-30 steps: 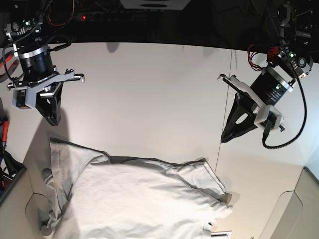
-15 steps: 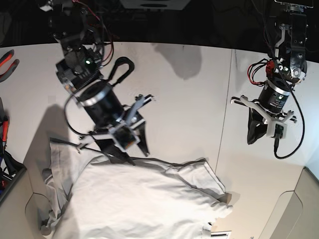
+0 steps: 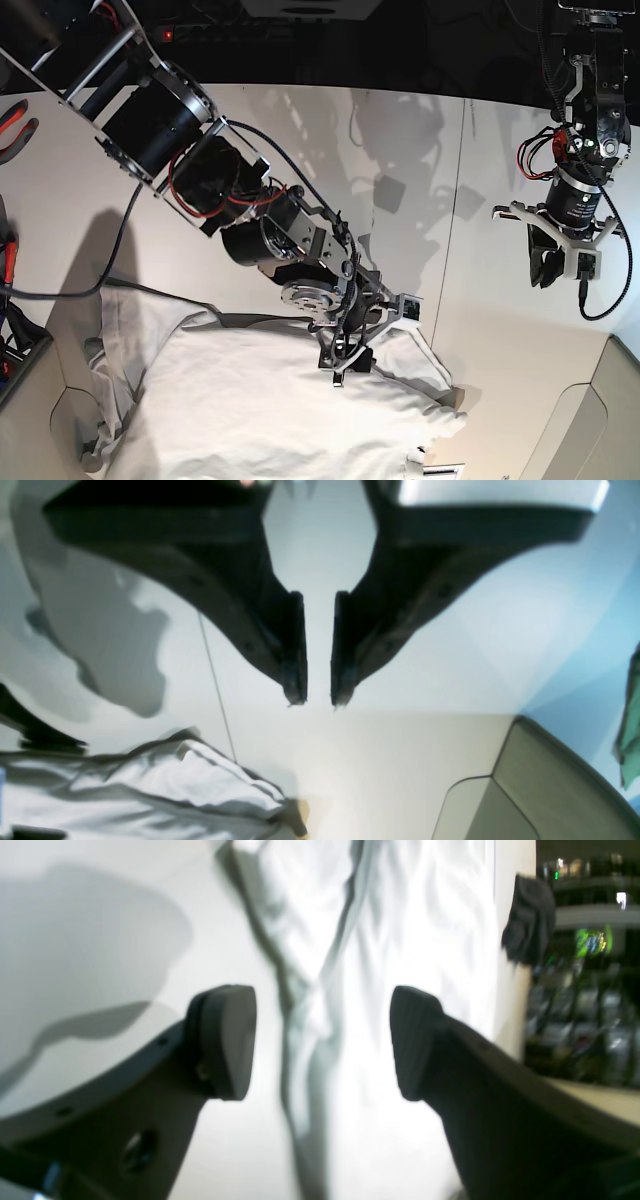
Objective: Layout the t-shirt on the table in an organized manner, then fold the t-shirt properly
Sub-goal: 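Move the right gripper down to the white t-shirt's edge and grasp it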
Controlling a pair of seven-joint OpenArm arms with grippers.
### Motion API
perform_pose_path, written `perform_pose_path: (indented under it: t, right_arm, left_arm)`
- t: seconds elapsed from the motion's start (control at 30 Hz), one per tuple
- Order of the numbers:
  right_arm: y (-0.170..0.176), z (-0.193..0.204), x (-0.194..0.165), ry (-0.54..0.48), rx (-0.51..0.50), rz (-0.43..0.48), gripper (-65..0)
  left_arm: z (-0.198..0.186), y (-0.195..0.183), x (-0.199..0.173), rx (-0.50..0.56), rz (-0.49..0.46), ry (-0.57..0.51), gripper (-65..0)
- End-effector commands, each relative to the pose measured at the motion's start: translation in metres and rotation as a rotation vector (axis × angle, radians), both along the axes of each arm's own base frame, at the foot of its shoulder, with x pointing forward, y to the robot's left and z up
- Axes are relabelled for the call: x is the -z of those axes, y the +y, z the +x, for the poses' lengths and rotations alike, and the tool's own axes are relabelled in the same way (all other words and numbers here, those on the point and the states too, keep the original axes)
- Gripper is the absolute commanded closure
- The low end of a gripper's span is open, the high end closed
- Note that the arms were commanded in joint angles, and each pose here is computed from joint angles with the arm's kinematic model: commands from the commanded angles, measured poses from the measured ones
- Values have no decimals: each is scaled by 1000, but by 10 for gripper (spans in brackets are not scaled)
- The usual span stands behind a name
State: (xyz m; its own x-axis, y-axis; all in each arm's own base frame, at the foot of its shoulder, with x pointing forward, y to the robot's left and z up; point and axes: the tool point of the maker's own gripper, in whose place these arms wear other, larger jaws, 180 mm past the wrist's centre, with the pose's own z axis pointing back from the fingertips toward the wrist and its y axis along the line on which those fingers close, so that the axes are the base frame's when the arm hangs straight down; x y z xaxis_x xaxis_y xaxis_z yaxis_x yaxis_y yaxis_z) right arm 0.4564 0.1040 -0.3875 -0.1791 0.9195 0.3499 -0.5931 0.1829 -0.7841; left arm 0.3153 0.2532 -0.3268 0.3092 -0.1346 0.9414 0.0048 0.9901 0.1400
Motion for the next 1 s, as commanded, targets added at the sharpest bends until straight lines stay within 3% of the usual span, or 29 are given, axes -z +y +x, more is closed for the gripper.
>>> perform_pose_path:
  t: [0.0, 0.17, 0.3, 0.57, 0.63, 0.73, 0.77, 0.97]
  right_arm:
    - [-8, 21, -18, -49, 23, -23, -409]
    - [-33, 38, -7, -12, 25, -102, -409]
    - [-43, 29, 16, 63, -6, -126, -409]
    - [-33, 15, 30, 89, -98, -61, -404]
    - [-33, 17, 27, 68, -89, -56, -321]
    - [-37, 23, 23, 37, -63, -58, -23]
    - [-38, 25, 21, 25, -54, -54, 0]
    - [-46, 27, 22, 31, -11, -72, 0]
  left_arm:
    - [4, 3, -12, 0, 13, -35, -125]
    - [4, 3, -12, 0, 13, -35, -125]
    - [4, 3, -13, -3, -12, -40, -125]
    - [4, 3, -12, -3, -12, -37, -125]
    - [4, 3, -11, -4, -12, -30, -125]
    - [4, 3, -11, -4, -12, -29, -125]
    - [4, 3, -11, -4, -12, -29, -125]
    - [4, 3, -11, -4, -12, -29, -125]
